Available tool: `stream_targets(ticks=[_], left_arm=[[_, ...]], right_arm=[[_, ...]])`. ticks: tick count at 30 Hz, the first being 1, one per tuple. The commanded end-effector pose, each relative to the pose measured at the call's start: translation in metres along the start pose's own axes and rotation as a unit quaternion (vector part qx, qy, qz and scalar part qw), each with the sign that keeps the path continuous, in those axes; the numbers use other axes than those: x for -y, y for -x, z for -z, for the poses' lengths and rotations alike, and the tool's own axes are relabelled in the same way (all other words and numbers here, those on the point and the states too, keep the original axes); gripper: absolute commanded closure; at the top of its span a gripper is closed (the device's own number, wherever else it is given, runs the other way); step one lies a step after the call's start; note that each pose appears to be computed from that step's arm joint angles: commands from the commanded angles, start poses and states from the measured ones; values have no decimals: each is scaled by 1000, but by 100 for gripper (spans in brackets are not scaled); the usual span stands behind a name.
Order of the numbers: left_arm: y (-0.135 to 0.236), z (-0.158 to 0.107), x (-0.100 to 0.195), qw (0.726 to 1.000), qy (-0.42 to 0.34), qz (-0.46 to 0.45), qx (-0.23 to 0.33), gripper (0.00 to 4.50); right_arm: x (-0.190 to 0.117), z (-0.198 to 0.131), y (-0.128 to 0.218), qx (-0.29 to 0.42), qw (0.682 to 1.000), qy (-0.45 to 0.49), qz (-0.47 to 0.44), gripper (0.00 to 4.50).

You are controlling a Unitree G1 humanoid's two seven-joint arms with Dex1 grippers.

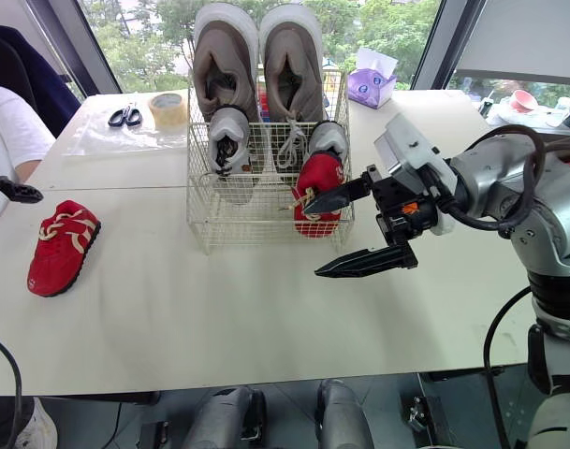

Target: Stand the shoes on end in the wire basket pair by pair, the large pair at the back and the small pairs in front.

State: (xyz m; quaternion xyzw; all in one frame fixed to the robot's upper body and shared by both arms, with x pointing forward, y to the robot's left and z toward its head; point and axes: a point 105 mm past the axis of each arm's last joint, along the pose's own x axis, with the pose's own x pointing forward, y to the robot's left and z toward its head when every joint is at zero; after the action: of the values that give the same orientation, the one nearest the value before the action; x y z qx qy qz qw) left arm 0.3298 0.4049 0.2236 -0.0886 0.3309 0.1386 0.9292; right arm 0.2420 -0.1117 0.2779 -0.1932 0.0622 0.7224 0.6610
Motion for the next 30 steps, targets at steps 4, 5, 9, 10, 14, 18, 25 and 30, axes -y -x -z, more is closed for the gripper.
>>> stream_targets(ticks=[4,5,9,10,14,18,25,30], left_arm=[[-32,34,-21,998,-28,-31,-49,4],[-38,39,-21,998,-33,-28,-53,27],[-50,38,-11,997,-56,-11,-47,189],[-51,36,-7,997,-61,-5,-44,241],[-52,27,9,996,-79,18,-36,448],[-43,11,10,997,-76,22,-16,448],[67,-101,71,918,-45,203,338,448],[162,-78,124,780,-57,244,573,448]], right_arm=[[2,-10,-1,18,1000,17,13,0],[2,-11,-1,19,1000,17,14,0],[3,-13,-3,24,999,15,19,0],[3,-14,-3,24,999,15,21,0],[5,-13,-2,27,999,10,32,0],[6,-11,-1,27,999,5,41,0],[9,-13,5,42,997,-8,59,0],[20,-19,16,67,993,-31,95,0]])
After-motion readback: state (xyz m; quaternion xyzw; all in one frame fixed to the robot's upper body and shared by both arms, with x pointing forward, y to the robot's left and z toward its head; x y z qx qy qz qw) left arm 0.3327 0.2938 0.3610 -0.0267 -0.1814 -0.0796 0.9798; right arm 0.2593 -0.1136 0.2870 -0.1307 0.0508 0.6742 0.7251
